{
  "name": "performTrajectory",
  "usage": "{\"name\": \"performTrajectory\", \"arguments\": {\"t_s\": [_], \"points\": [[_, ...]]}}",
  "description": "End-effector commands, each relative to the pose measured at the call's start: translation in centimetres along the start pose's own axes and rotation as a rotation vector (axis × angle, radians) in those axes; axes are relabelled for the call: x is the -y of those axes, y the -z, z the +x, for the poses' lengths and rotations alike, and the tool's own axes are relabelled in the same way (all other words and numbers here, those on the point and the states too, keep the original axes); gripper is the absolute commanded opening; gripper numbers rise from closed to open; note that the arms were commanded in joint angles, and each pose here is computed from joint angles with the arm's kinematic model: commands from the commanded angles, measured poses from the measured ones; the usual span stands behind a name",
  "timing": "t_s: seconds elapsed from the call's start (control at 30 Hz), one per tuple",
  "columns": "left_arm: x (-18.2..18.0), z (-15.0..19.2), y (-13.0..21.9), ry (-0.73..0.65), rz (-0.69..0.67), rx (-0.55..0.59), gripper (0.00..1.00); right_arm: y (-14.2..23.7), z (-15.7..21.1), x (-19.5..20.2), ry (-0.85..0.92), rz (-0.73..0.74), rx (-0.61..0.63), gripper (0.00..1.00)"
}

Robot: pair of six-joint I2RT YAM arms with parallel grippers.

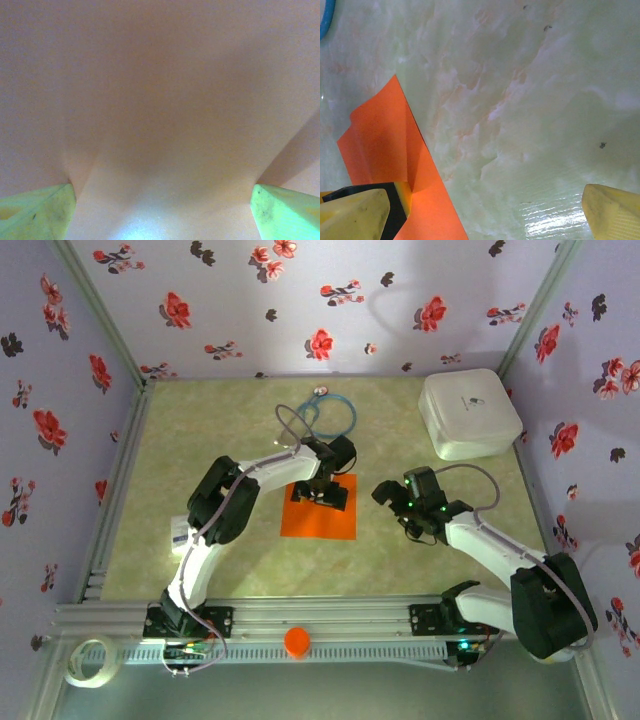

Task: Fold a paper plane with a square sheet of paper (pick it up from the middle)
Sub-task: Fold the square sheet of paper at the center of the table.

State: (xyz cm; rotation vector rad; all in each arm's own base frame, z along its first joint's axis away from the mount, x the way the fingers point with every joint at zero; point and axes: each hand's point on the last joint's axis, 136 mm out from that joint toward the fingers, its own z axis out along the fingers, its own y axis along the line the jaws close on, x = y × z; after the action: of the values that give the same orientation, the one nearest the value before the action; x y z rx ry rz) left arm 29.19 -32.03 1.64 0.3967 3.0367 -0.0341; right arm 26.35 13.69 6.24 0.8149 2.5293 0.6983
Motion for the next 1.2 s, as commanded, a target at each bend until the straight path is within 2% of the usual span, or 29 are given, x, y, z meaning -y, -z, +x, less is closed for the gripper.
{"name": "performTrajectory", "arguments": {"t_s": [0.0, 0.2, 0.5, 0.7, 0.83, 0.93, 1.07, 1.17], "points": [[-0.3, 1.4, -2.4, 0.012, -0.014, -0.052, 0.89, 0.5, -0.3, -0.4, 0.007, -0.004, 0.006, 0.99], [0.1, 0.8, -1.4, 0.014, 0.017, -0.006, 0.83, 0.8, -0.4, -0.4, 0.005, -0.003, 0.016, 0.99], [0.8, 0.0, 0.6, 0.008, 0.087, 0.074, 0.65, 1.8, -1.8, 1.6, -0.087, 0.104, 0.109, 0.99], [1.5, -0.9, 2.9, 0.008, 0.162, 0.176, 0.56, 2.4, -2.5, 1.5, -0.101, 0.09, 0.156, 0.99], [2.4, -1.5, 4.5, 0.007, 0.249, 0.239, 0.5, 3.1, -3.3, 0.9, -0.124, 0.002, 0.225, 0.99], [3.0, -1.8, 5.8, 0.022, 0.326, 0.284, 0.49, 4.0, -4.0, 0.2, -0.148, -0.112, 0.299, 0.96], [3.9, -2.3, 8.2, 0.073, 0.522, 0.337, 0.49, 5.6, -5.0, 0.4, -0.22, -0.257, 0.427, 0.88], [4.4, -2.9, 10.3, 0.125, 0.691, 0.376, 0.48, 7.4, -5.2, -0.3, -0.151, -0.342, 0.482, 0.88]]}}
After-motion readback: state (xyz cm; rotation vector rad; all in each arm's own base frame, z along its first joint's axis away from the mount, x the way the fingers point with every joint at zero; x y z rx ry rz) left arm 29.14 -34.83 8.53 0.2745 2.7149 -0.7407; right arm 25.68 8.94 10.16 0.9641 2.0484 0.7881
